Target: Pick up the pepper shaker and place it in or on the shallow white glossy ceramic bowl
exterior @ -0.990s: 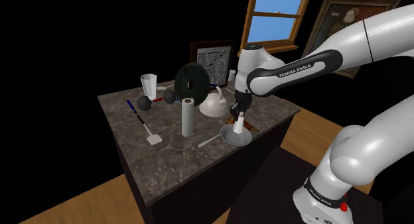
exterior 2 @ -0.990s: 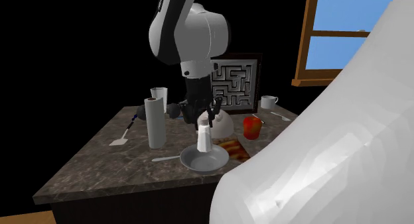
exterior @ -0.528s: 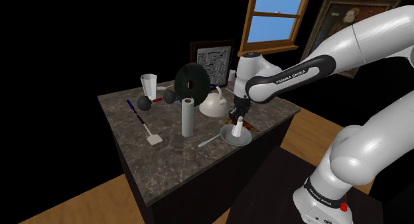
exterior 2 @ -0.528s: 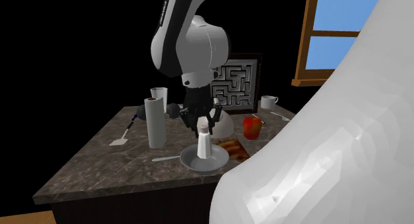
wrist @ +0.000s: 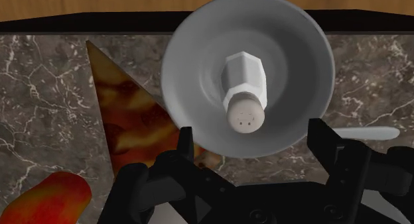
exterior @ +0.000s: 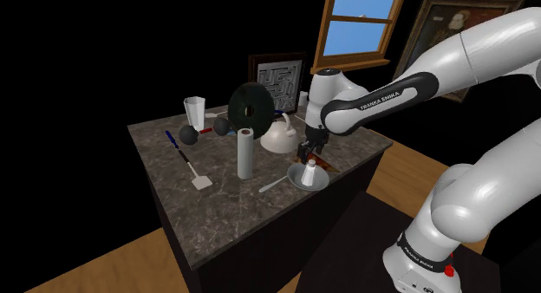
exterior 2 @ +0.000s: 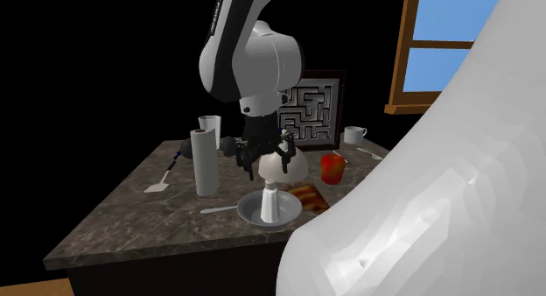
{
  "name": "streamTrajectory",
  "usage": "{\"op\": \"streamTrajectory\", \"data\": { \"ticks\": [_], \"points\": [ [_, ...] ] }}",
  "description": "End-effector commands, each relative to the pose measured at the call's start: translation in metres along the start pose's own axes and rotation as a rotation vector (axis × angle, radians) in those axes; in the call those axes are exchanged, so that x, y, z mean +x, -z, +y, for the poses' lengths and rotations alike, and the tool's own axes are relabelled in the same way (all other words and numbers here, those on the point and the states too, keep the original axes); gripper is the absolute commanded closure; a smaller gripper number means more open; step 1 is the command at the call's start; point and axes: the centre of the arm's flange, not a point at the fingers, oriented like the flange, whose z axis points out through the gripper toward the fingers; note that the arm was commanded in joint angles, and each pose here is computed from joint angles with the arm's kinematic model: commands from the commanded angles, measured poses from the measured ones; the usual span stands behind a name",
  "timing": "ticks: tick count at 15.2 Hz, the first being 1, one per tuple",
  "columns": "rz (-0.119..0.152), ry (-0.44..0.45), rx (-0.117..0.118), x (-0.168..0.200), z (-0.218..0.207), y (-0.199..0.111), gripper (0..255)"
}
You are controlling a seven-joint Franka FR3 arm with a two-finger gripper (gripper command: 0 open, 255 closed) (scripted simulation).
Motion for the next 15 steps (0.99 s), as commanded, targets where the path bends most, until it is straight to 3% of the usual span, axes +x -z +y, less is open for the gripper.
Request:
{"op": "streamTrajectory", "data": {
  "ticks": [1,3,7,15],
  "points": [
    [0.0,0.0,0.0,0.0,0.0,0.0,0],
    [0.0,0.0,0.0,0.0,0.0,0.0,0],
    [0.0,0.0,0.0,0.0,0.0,0.05,0],
    [0.0,0.0,0.0,0.0,0.0,0.05,0]
  ]
}}
